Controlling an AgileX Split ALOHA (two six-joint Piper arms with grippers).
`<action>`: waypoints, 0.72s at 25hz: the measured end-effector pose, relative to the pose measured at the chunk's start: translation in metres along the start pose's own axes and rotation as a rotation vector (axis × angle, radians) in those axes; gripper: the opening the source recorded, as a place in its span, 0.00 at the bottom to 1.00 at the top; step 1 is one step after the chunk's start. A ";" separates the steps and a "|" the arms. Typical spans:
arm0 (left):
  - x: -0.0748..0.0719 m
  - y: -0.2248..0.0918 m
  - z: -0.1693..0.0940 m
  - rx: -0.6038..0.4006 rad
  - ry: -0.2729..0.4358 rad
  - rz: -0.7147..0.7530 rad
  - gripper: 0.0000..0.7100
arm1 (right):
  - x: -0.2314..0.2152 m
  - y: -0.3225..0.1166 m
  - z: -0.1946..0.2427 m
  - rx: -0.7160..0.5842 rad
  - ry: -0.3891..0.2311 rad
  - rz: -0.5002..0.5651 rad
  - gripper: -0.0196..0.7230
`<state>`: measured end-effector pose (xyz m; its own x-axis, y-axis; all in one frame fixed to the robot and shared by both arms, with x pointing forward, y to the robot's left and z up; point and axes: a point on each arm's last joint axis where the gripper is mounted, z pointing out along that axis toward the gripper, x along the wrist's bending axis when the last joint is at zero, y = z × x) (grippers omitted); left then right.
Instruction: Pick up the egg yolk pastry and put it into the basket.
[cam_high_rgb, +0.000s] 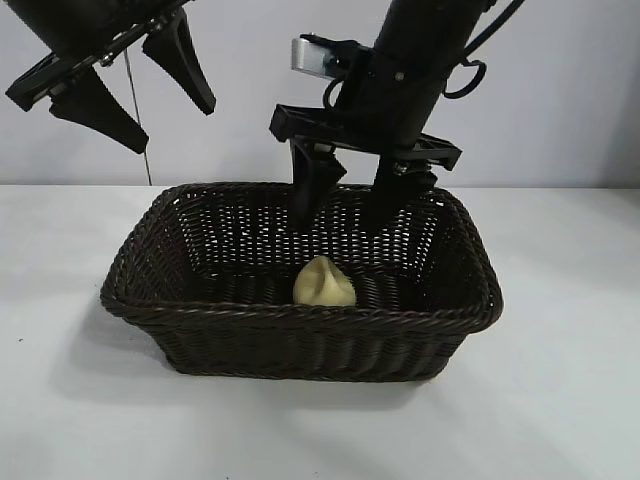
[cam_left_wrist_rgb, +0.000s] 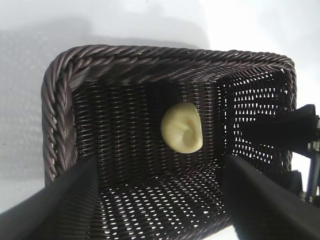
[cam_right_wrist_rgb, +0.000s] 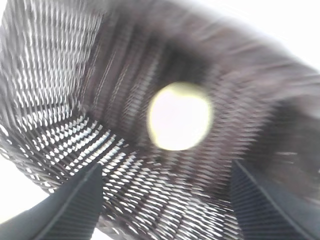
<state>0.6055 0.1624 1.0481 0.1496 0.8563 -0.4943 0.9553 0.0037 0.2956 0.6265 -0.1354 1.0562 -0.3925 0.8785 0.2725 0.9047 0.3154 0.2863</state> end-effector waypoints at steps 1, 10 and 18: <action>0.000 0.000 0.000 0.001 0.000 0.000 0.72 | -0.007 0.002 -0.007 -0.010 -0.006 0.015 0.72; 0.000 0.000 0.000 0.003 0.000 0.000 0.72 | -0.070 0.000 -0.030 -0.046 -0.057 0.167 0.72; 0.000 0.000 0.000 0.003 0.000 0.000 0.72 | -0.066 0.000 -0.029 -0.038 -0.054 0.162 0.72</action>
<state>0.6053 0.1624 1.0480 0.1497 0.8562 -0.4945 0.9561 0.0022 0.2932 0.6476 -0.2041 1.0649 -0.2317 0.9350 0.2686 0.9481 0.1552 0.2775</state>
